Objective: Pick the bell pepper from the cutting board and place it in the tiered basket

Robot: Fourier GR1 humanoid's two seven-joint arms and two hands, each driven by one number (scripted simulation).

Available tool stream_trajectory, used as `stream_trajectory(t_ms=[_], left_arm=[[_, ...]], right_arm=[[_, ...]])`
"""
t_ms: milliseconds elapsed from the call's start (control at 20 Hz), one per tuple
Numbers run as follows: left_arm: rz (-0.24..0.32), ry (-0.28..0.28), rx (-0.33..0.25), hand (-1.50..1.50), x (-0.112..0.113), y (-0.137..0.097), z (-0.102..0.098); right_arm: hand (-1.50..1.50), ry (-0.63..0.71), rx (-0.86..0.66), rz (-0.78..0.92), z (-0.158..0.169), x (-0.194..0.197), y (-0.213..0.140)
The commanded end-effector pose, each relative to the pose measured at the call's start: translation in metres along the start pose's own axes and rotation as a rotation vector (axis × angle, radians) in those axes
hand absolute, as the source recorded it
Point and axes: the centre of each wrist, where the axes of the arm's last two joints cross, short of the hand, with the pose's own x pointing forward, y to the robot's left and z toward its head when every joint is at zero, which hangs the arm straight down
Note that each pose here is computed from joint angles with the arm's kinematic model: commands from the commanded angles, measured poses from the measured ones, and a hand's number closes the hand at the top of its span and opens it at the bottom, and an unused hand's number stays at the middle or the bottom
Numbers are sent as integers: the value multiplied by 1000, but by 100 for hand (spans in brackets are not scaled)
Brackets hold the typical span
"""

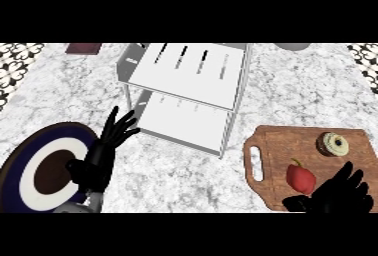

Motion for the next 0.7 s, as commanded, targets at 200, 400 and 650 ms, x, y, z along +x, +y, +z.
stream_trajectory(t_ms=[200, 400, 650], left_arm=[[-110, 234, 127, 0, -45, 33, 23], [-90, 232, 109, 0, -39, 37, 20], [-98, 236, 126, 0, -43, 36, 26]], right_arm=[[-150, 210, 70, 51, -6, 24, -4], [-150, 213, 108, 72, -6, 27, -5], [-150, 242, 150, 65, -14, 25, 0]])
